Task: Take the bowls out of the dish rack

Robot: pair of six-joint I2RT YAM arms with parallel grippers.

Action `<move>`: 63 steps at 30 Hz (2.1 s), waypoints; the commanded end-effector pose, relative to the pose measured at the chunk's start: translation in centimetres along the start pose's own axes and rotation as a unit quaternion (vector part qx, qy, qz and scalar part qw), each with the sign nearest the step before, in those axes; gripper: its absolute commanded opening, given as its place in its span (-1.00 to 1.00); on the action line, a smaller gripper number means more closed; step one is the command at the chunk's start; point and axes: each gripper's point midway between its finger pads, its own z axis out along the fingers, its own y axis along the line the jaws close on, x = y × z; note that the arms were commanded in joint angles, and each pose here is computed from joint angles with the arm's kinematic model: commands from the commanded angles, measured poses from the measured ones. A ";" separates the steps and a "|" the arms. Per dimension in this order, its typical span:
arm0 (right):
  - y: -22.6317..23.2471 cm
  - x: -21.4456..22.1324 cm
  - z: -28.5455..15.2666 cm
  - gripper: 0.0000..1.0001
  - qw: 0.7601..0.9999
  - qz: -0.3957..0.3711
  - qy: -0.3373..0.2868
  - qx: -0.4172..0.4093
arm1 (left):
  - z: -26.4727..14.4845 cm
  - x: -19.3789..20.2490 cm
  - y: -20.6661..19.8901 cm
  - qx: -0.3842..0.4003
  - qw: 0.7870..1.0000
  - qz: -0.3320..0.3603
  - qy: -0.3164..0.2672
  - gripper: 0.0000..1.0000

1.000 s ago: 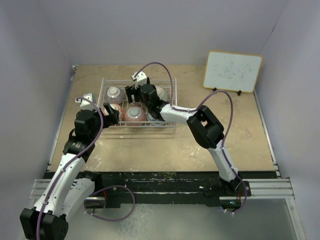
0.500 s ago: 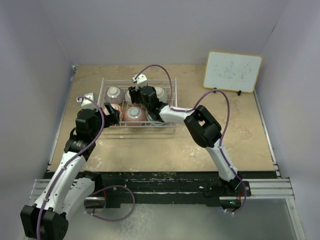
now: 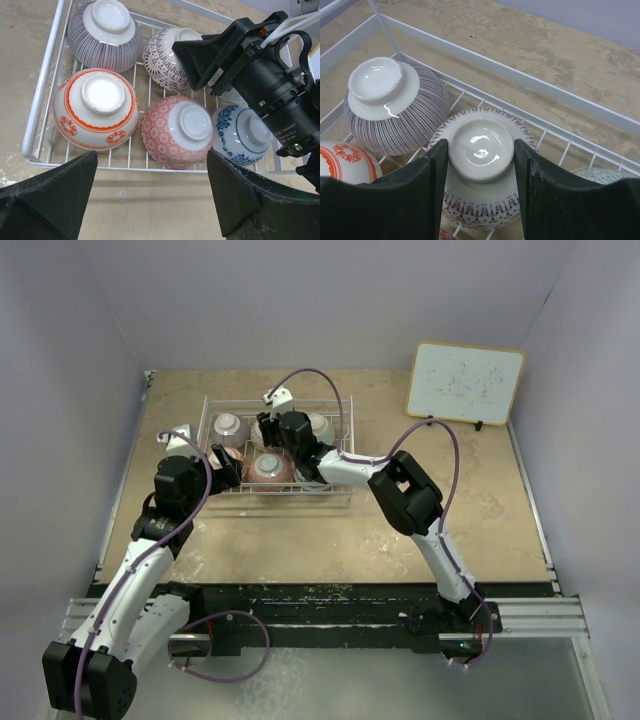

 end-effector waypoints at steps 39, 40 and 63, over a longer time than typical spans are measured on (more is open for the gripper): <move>-2.5 -19.5 -11.3 -1.00 0.978 0.123 -0.158 -0.065 | 0.0 -3.0 -8.6 0.227 0.966 -0.110 -0.057 0.98; -3.0 -19.3 -11.8 -1.00 0.976 0.136 -0.155 -0.070 | -0.1 -3.0 -9.0 0.241 0.962 -0.114 -0.058 0.98; -5.3 -16.4 -20.5 -1.00 0.929 0.280 -0.171 -0.173 | -1.1 -1.1 -12.9 0.436 0.884 -0.144 -0.084 0.86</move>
